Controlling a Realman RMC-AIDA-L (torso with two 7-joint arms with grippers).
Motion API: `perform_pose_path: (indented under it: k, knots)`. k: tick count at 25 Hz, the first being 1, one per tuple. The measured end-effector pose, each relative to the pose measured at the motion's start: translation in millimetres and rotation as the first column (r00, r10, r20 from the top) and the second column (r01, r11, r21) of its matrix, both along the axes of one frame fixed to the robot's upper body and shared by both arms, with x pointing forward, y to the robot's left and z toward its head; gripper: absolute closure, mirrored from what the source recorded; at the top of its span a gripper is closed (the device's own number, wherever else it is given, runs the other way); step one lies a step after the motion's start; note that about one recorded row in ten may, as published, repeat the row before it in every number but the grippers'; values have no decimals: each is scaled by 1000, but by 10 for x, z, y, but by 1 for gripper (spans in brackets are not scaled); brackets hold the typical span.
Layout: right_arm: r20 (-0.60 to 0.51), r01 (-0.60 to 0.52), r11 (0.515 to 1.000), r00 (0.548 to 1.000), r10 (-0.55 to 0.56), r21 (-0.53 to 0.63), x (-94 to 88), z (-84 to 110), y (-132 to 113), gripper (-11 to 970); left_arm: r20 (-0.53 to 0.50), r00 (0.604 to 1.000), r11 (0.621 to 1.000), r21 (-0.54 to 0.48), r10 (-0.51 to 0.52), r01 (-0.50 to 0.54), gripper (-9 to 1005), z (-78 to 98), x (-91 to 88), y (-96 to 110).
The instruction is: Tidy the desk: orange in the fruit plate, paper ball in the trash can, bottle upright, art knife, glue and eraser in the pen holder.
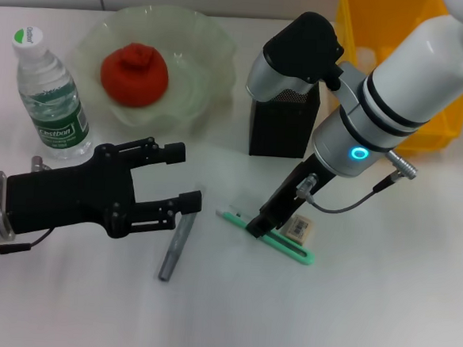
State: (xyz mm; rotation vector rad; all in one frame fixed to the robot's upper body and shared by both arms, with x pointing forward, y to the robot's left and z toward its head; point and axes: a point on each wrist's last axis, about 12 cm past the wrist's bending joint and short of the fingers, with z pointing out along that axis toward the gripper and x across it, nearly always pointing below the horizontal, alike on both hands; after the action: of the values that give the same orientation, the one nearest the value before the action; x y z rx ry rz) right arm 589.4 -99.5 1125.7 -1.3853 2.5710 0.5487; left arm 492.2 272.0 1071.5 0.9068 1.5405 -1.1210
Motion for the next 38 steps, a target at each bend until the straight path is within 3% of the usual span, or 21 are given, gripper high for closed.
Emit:
perform_pose_path:
  k: [9,23,34,38]
  knots:
    - [21,-32,999,999,33,-34,-49,-104,54,593,-4,1000,1000,-1,2,-2,252,-9,-16,6]
    - [30,-37,998,999,38,-45,-70,-159,68,608,-13,1000,1000,-9,0,0,255,-23,-35,1]
    - [54,-52,998,997,54,-32,-91,-134,104,765,-14,1000,1000,-8,3,-3,257,-27,-35,4]
    - [70,-50,999,996,50,-2,-108,-88,94,766,-15,1000,1000,-7,3,-3,258,-28,-36,5]
